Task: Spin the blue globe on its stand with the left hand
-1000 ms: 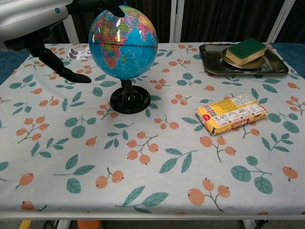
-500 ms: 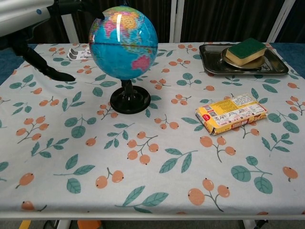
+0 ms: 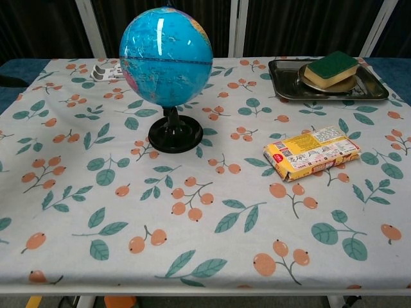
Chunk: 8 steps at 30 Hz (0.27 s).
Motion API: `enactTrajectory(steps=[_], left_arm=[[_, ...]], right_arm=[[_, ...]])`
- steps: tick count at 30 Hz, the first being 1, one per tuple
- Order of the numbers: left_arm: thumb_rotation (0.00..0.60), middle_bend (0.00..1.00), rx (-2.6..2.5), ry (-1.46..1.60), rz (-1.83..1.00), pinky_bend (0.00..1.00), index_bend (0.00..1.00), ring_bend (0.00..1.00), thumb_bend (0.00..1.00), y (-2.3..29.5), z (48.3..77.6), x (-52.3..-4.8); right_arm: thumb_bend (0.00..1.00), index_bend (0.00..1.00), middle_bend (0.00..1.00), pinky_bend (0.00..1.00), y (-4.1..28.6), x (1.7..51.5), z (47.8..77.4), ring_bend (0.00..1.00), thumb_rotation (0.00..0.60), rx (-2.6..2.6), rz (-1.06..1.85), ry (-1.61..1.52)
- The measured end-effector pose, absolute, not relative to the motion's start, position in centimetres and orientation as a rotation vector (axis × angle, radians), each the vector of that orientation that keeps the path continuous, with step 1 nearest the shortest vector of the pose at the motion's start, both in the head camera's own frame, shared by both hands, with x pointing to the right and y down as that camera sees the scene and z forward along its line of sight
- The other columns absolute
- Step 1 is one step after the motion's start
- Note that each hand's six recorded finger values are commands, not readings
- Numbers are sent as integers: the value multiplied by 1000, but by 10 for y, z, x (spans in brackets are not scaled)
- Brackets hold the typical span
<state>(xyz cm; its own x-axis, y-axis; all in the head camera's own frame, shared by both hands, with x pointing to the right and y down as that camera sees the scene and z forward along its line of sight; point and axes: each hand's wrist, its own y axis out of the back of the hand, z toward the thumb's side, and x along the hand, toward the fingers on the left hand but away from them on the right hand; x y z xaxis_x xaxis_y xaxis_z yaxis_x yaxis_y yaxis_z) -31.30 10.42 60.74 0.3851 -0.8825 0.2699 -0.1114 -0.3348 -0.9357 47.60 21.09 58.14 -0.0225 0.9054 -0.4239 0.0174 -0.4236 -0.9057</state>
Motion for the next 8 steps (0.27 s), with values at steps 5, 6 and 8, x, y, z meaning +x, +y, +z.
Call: enactTrajectory(steps=[5,6,8], left_arm=[[600,107,-1662,904,-1131,85,161,70,38,125,606,-344],[600,107,-1649,910,-1152,84,161,70,38,130,606,-352],[600,107,-1616,932,-1209,84,161,67,38,143,605,-371]], right_arm=[[217,0,0,0,210,469,580,0,600,-1529,1520,-991],[217,0,0,0,210,468,580,0,600,-1530,1517,-989],[217,0,0,0,210,465,580,0,600,-1531,1512,-981]])
